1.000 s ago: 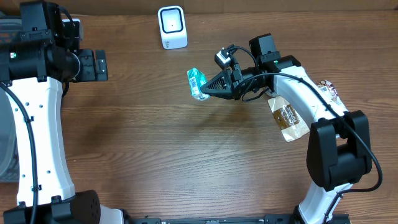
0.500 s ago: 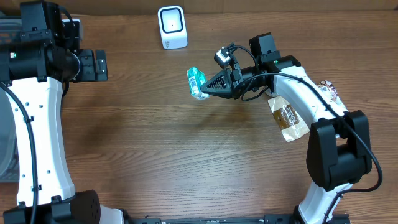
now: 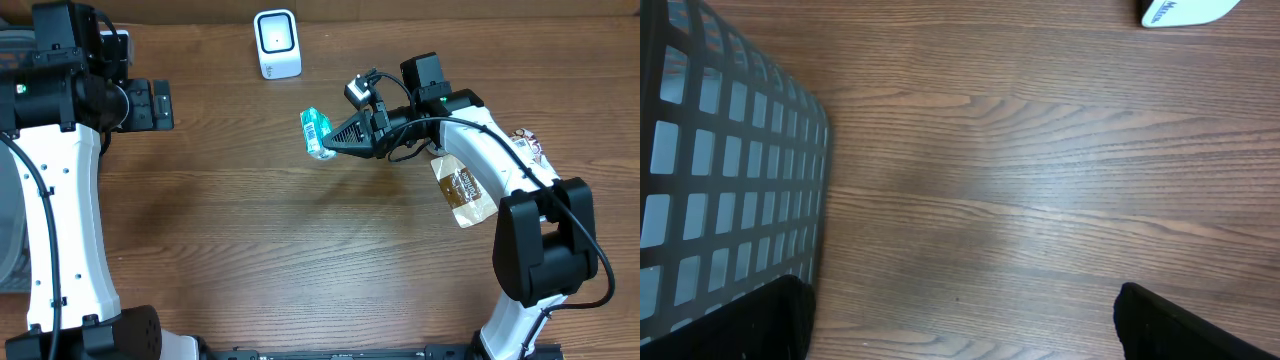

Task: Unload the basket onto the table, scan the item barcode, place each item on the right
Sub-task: 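Raise the teal pack and carry it toward the scanner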

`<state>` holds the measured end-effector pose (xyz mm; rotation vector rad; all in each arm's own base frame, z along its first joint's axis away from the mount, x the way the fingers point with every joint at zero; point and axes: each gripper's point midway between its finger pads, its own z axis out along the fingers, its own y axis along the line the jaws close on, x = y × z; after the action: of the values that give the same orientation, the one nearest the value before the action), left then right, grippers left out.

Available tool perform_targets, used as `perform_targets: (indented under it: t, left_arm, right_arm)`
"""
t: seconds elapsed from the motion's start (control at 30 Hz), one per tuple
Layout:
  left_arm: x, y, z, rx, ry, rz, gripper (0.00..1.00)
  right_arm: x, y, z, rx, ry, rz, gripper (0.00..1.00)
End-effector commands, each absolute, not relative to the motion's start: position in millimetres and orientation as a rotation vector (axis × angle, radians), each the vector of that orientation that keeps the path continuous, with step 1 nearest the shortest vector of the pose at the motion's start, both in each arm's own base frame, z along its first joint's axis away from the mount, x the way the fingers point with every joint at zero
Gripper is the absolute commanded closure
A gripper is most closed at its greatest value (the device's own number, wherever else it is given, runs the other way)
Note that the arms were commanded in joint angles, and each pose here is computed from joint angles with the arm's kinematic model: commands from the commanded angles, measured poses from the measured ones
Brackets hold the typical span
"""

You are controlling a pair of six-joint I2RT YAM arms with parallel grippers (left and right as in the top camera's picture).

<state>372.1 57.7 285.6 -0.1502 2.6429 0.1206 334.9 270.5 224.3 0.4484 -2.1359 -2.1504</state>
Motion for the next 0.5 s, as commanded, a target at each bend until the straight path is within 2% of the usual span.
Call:
perform_targets:
  t: [0.0, 0.23, 0.37, 0.47]
  left_arm:
    - [373.3, 56.6, 284.3, -0.124, 2.648, 0.134, 0.0]
    - [373.3, 56.7, 284.3, -0.123, 2.648, 0.135, 0.01]
    - [373.3, 56.6, 284.3, -0.124, 2.648, 0.134, 0.0]
    - [373.3, 56.7, 284.3, -0.124, 2.648, 0.135, 0.0]
  right_arm:
    - [333.4, 269.5, 245.5, 0.525, -2.119, -2.201, 0.96]
    - [347.1, 280.1, 206.4, 0.432, -2.42, -1.966, 0.96]
    - [357.3, 279.6, 185.0, 0.36, -2.681, -1.683, 0.96]
    - [370.6, 274.1, 192.8, 0.397, -2.904, -1.448, 0.96]
